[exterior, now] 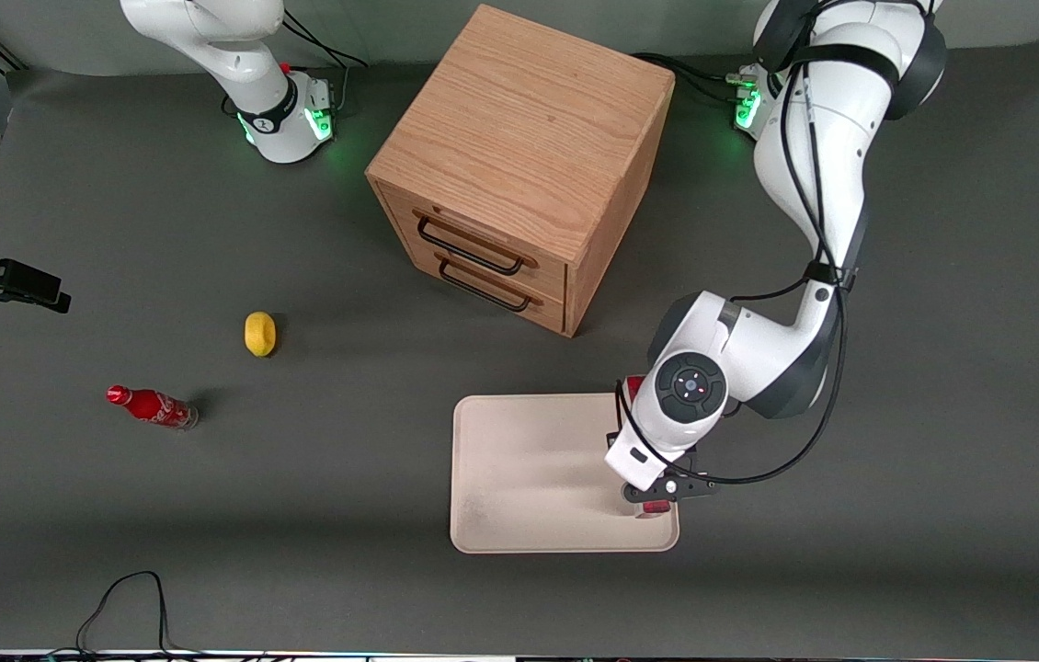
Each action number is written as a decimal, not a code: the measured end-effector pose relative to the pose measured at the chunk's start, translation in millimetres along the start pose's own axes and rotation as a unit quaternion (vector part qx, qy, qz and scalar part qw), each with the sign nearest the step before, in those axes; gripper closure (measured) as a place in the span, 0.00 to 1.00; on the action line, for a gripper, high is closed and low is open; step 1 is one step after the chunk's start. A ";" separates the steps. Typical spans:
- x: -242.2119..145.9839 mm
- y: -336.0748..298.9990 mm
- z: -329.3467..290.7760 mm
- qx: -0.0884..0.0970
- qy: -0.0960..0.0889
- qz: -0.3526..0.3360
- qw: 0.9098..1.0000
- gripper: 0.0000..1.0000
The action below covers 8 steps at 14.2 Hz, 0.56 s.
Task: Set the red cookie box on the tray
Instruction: 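Lower the cookie box onto the tray and open the left gripper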
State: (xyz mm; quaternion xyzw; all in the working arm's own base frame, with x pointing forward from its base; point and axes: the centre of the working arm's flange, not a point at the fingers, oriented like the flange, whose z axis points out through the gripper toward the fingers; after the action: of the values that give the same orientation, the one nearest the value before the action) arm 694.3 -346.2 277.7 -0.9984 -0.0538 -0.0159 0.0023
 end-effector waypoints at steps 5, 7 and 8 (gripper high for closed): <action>7.9 -5.7 20.5 -0.004 0.017 -0.001 1.000 0.97; 9.5 -6.3 26.0 -0.007 0.021 -0.001 1.000 0.97; 10.1 -6.6 28.3 -0.008 0.023 -0.001 1.000 0.97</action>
State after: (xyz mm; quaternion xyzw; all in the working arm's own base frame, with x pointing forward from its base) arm 704.5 -338.3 249.8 -0.9977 -0.0548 -0.0390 -0.0047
